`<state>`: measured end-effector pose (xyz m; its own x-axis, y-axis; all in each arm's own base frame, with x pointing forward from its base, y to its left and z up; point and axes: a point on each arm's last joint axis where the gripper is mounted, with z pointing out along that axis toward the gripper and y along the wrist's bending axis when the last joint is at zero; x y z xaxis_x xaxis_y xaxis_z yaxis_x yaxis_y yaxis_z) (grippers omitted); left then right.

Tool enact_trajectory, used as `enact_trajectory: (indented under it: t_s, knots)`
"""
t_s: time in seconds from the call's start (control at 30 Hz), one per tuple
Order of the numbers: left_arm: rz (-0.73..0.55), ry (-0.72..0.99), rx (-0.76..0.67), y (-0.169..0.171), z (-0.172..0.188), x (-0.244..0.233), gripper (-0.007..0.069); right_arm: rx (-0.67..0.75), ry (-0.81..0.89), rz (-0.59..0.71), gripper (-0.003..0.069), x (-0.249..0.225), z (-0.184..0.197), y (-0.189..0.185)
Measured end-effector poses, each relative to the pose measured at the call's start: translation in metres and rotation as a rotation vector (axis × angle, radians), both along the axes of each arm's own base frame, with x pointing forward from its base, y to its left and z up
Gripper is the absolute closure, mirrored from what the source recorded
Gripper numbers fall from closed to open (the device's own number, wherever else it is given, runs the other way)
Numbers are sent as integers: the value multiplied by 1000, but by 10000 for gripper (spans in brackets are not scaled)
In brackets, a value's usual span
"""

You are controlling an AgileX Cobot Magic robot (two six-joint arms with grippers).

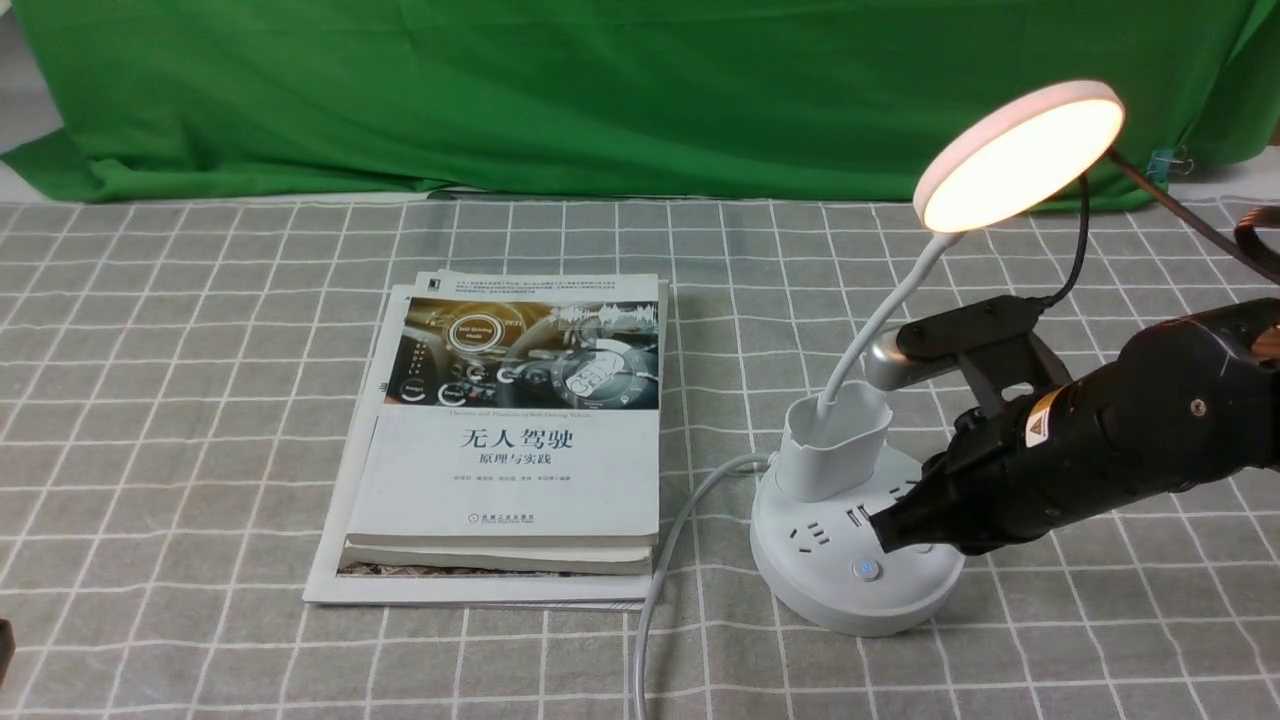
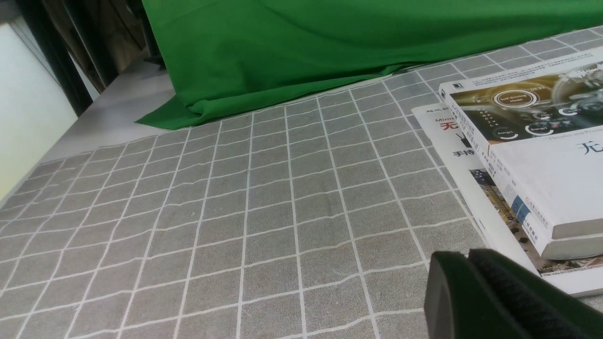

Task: Turn off the desk lamp on the grey coffee tablecloth by hand.
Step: 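Press the power button on the lamp base to turn the lamp off with the right gripper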

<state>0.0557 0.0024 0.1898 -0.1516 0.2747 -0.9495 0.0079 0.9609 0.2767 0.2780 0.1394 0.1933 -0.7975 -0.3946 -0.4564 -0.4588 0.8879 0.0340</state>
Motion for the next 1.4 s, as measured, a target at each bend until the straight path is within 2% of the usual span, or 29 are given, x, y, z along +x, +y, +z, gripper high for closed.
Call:
enact_trajectory:
  t_s: [0.27, 0.5, 0.93, 1.2, 1.4]
  knots:
    - [0, 0, 0, 0, 0, 0, 606, -23, 36, -2, 624, 6, -18, 2]
    - [0, 0, 0, 0, 0, 0, 606, -24, 47, -9, 623, 8, -20, 3]
    - [0, 0, 0, 0, 0, 0, 606, 34, -45, -37, 624, 4, 5, 1]
    - [0, 0, 0, 0, 0, 0, 606, 5, 11, -38, 624, 11, -20, 4]
    - [0, 0, 0, 0, 0, 0, 606, 11, 3, -42, 622, 11, -17, 5]
